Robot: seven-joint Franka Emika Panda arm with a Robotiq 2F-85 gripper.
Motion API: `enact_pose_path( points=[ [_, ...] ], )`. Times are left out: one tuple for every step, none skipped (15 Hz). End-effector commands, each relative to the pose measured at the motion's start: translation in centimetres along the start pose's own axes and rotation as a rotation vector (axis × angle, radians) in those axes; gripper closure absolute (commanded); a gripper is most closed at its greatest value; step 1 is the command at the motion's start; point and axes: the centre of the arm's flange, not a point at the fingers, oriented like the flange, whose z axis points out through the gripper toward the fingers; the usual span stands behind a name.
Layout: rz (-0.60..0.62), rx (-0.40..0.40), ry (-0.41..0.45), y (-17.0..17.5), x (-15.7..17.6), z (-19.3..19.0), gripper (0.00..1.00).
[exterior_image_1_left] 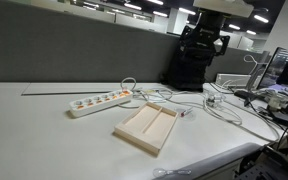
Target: Put the screwdriver on the tray
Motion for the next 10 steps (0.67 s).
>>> enact_pose_path(
  points=[
    [0.025, -0.011, -0.006, 0.7, 0.2, 0.4, 0.0],
    [0.04, -0.016, -0.01, 1.0, 0.2, 0.6, 0.0],
    [0.046, -0.017, -0.011, 1.0, 0.2, 0.7, 0.0],
    [0.049, -0.017, -0.011, 1.0, 0.2, 0.7, 0.0],
    [0.051, -0.017, -0.011, 1.0, 0.2, 0.7, 0.0],
    [0.069, -0.006, -0.006, 0.9, 0.6, 0.8, 0.0],
    [0.102, -0.004, 0.003, 1.2, 1.3, 1.0, 0.0],
    [0.141, 0.0, 0.021, 1.6, 2.4, 1.5, 0.0],
    [0.191, 0.006, 0.043, 2.2, 3.7, 2.1, 0.0],
    [0.232, 0.016, 0.061, 2.7, 4.7, 2.7, 0.0]
  ],
)
